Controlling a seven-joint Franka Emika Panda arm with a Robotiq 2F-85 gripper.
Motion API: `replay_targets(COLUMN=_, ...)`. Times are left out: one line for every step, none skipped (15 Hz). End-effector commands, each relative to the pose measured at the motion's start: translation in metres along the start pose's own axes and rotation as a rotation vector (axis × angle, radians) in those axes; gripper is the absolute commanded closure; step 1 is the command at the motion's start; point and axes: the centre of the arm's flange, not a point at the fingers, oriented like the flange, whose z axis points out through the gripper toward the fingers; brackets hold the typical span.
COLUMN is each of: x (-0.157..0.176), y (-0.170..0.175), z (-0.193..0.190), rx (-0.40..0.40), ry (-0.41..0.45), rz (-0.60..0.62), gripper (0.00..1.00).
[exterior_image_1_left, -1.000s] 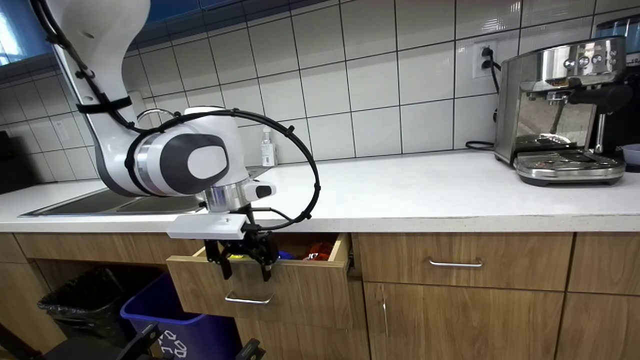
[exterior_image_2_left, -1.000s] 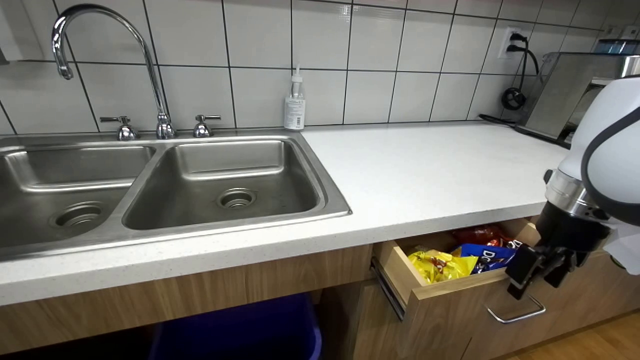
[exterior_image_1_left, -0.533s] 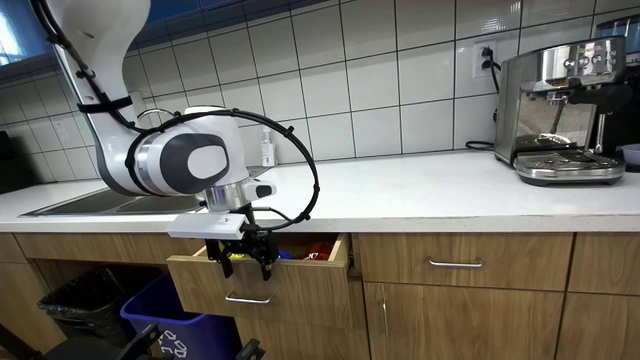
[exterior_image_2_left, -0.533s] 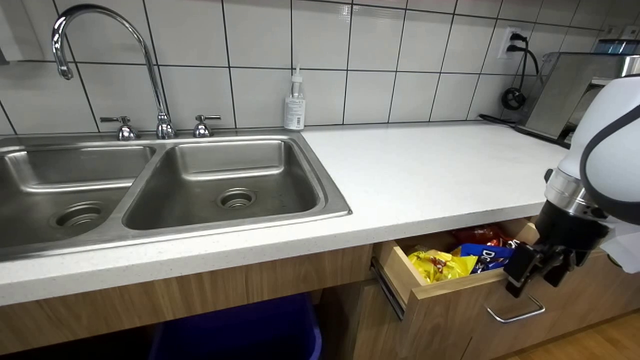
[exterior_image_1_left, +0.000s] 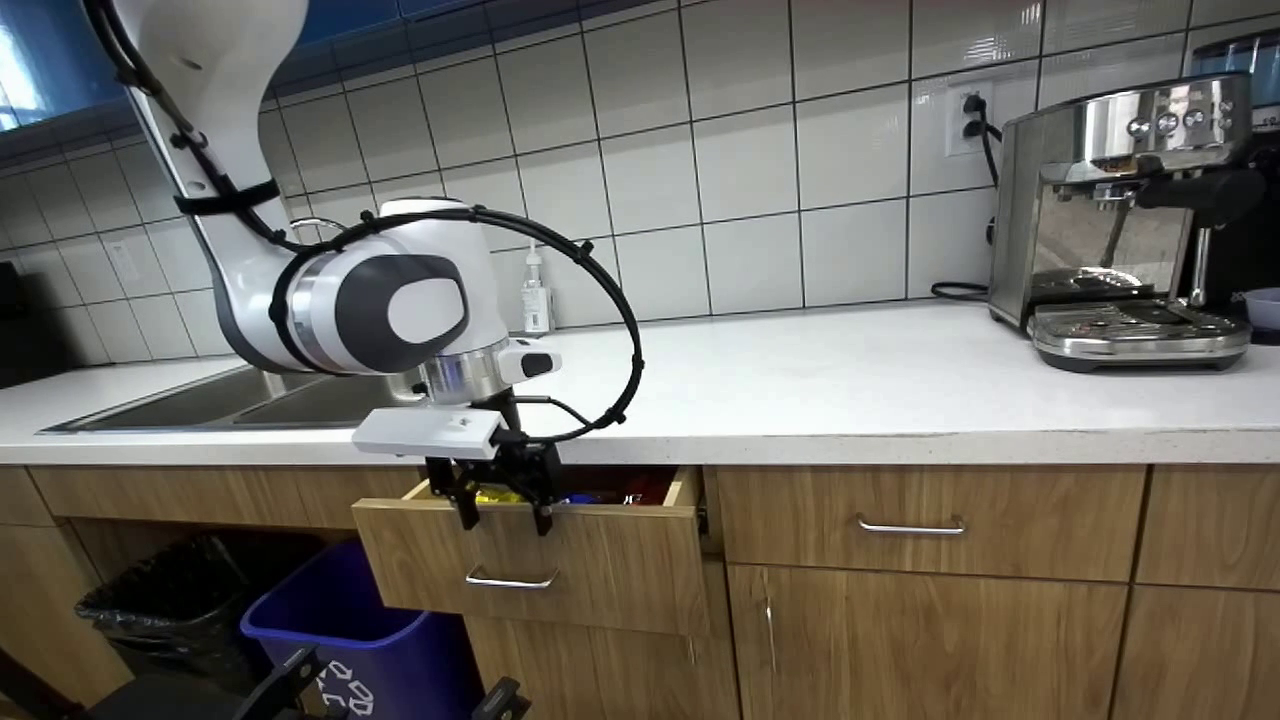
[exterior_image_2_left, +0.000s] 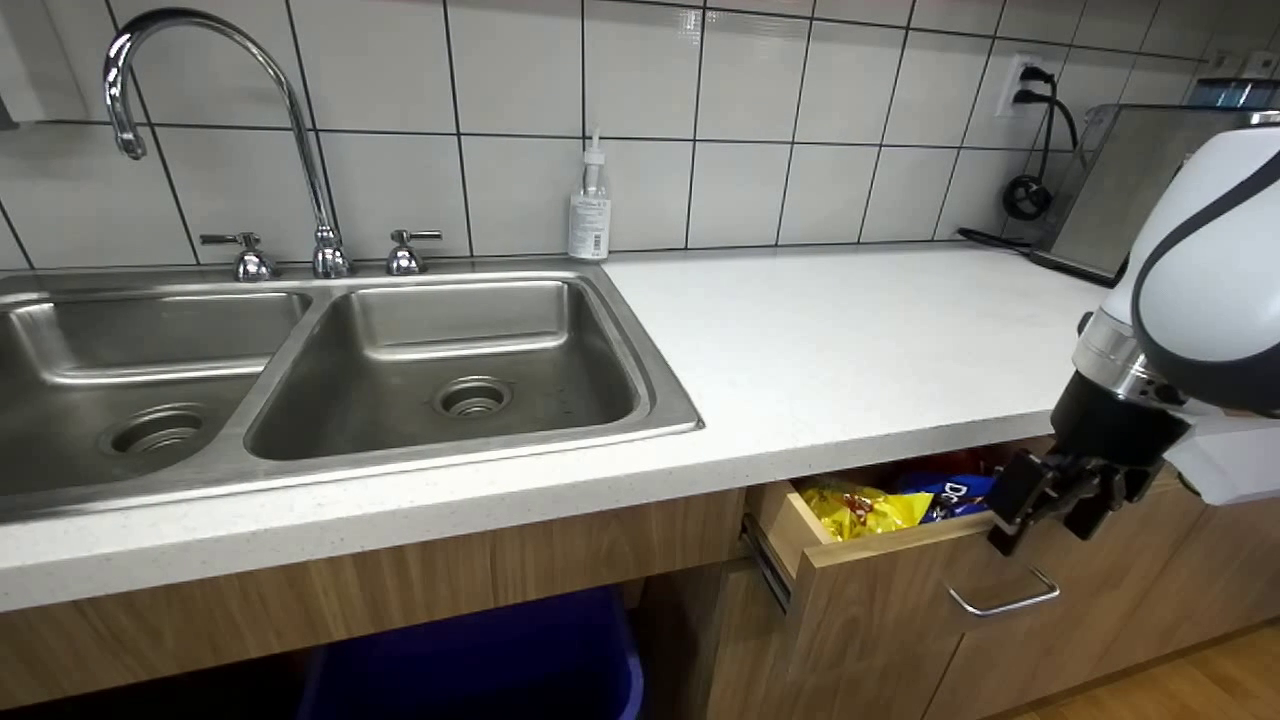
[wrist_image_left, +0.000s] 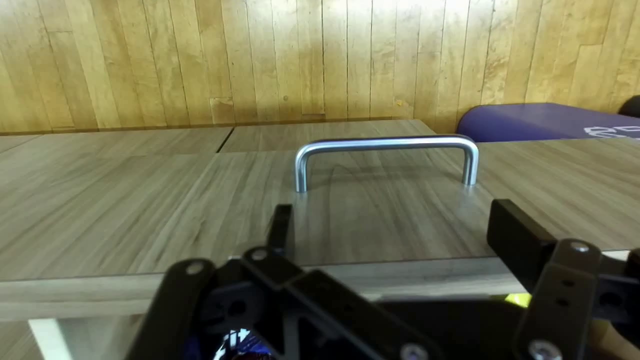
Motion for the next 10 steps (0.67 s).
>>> replay_targets(x=0.029, y=0.005, z=-0.017, rx=-0.003, ry=0.066, rz=0.005, gripper=0.0)
replay_targets(x=0.032, y=0.005, z=-0.018, rx=-0.006, ry=0.069, rz=0.005, gripper=0.0)
replay_targets(x=0.035, y=0.006, z=-0.018, rx=-0.008, ry=0.071, rz=0.004, gripper=0.0)
replay_targets(x=0.038, y=0.006, z=-0.017, rx=-0.008, ry=0.069, rz=0.001, gripper=0.0)
replay_targets(x=0.04, y=0.007, z=-0.016, rx=-0.008, ry=0.069, rz=0.002, gripper=0.0)
replay_targets(x=0.044, y=0.008, z=-0.016, rx=-0.005, ry=0.067, rz=0.004, gripper=0.0)
replay_targets(x=0.047, y=0.008, z=-0.015, rx=-0.006, ry=0.069, rz=0.005, gripper=0.0)
replay_targets(x=0.051, y=0.008, z=-0.013, rx=-0.006, ry=0.068, rz=0.005, gripper=0.0)
replay_targets(x=0.053, y=0.009, z=-0.012, rx=-0.006, ry=0.067, rz=0.005, gripper=0.0)
replay_targets(x=0.056, y=0.009, z=-0.01, rx=-0.007, ry=0.065, rz=0.005, gripper=0.0)
